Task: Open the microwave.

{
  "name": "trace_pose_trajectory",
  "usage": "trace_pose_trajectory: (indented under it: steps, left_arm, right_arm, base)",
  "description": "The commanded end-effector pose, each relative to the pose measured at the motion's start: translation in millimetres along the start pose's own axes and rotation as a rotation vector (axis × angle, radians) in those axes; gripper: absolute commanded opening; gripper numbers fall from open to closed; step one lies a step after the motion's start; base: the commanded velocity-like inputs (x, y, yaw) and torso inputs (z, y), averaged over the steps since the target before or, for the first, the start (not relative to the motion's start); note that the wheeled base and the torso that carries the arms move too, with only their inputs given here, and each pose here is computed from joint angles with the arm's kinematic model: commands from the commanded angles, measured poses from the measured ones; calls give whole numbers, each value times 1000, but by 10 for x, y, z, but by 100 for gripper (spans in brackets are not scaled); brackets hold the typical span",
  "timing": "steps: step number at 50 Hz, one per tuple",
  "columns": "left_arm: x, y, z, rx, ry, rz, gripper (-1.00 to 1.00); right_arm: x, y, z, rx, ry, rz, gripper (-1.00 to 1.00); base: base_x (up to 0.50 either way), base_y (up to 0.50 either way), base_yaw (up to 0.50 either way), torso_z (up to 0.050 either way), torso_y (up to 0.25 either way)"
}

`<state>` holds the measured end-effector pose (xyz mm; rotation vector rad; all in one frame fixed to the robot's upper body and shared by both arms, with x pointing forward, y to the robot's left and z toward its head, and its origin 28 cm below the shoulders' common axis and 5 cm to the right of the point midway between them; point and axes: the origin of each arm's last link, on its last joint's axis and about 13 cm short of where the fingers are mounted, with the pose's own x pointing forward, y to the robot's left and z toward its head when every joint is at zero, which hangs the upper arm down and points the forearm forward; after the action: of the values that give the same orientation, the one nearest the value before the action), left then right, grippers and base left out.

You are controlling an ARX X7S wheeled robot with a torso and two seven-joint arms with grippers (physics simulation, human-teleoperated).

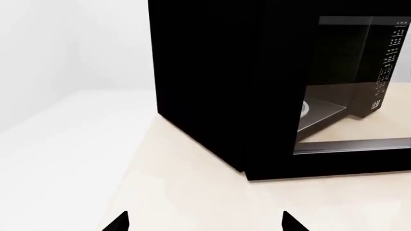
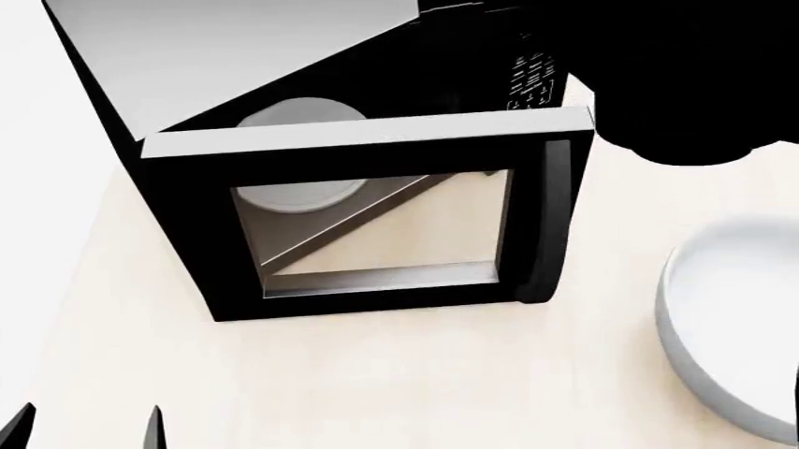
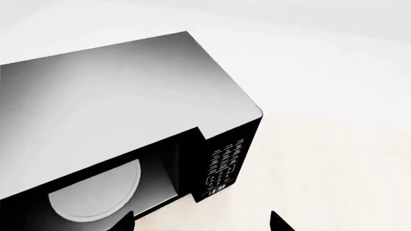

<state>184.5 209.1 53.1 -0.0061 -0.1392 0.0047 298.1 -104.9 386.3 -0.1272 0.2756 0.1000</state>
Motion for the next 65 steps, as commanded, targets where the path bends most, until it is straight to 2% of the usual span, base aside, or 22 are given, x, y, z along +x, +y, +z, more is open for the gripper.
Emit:
trace_pose_trajectory:
  steps: [1,40,65]
  left_arm:
    - [5,7,2,-2,-1,1,100]
    - [-4,11,22,-5,-7,0,100]
    - [-13,9,26,-3,-8,1,100]
  right_arm:
    - [159,-26,36,10,44,-19,100]
    - [610,-5,-189,35,137,-67,100]
    - [624,-17,-309,42,177,-59,100]
  base:
    - [0,0,0,0,0]
    - [0,0,0,0,0]
    - [0,0,0,0,0]
